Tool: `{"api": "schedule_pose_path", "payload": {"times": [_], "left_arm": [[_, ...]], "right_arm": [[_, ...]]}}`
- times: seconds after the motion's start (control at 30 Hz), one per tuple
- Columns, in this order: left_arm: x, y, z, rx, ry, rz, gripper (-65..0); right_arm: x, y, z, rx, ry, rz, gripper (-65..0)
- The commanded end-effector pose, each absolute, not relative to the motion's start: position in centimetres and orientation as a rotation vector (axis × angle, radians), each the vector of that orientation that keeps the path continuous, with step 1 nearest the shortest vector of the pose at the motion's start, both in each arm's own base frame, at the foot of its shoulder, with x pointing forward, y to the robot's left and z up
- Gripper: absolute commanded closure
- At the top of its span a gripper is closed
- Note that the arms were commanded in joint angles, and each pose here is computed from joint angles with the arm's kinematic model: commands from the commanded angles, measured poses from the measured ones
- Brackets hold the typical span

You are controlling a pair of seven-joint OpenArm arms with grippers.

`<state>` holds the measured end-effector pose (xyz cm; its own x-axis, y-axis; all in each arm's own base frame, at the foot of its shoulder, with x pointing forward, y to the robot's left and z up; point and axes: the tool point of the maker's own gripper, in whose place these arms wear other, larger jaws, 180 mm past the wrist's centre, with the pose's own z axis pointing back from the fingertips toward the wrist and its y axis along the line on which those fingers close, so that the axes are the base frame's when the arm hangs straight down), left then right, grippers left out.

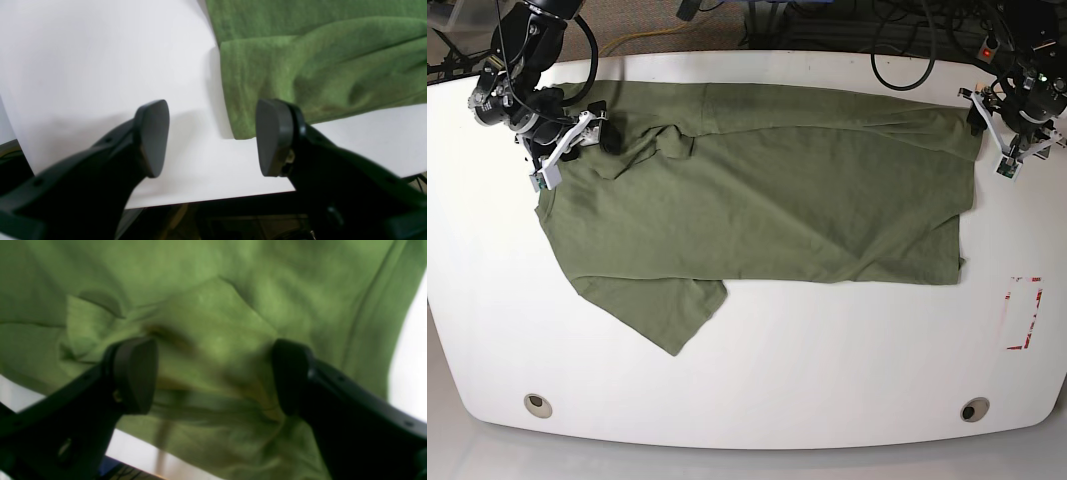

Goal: Fold the T-shirt properly
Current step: 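Grasp the shirt edge again with both grippers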

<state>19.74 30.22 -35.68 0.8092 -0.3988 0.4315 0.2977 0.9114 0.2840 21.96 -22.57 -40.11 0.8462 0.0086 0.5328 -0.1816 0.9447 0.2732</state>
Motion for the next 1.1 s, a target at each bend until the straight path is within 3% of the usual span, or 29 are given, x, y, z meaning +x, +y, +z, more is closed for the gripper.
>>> {"api": "schedule_pose_path", "payload": {"times": [0.0,0.1,0.3,0.33,0.57,0.73,0.97,1.07], "left_arm": [[20.3,30.5,-34.8,0.227,-0.531,-0.384,-37.9],[20.3,30.5,-34.8,0.226,-0.531,-0.385,-37.9],[20.3,30.4,-34.9,0.224,-0.529,-0.387,-37.9],[20.3,30.4,-34.8,0.225,-0.530,-0.387,-37.9],[21.1,29.6,-34.8,0.200,-0.565,-0.356,-38.2],[20.6,31.1,-34.7,0.239,-0.473,-0.282,-39.3],[20.0,32.6,-34.0,0.245,-0.486,-0.201,-55.3],[20.5,32.5,-33.5,0.215,-0.519,-0.210,-57.9]], "right_arm": [[23.1,-23.1,-39.0,0.318,-0.609,0.109,-50.7],[23.1,-23.0,-38.9,0.319,-0.611,0.110,-44.7],[23.2,-23.0,-39.0,0.321,-0.611,0.109,-2.2],[23.2,-23.0,-39.0,0.321,-0.611,0.109,0.0],[23.7,-23.0,-38.5,0.318,-0.628,0.114,0.0],[24.5,-23.0,-36.3,0.276,-0.687,0.160,0.0],[24.6,-22.9,-35.8,0.267,-0.701,0.172,0.0],[24.6,-22.9,-35.8,0.267,-0.701,0.172,0.0]]}}
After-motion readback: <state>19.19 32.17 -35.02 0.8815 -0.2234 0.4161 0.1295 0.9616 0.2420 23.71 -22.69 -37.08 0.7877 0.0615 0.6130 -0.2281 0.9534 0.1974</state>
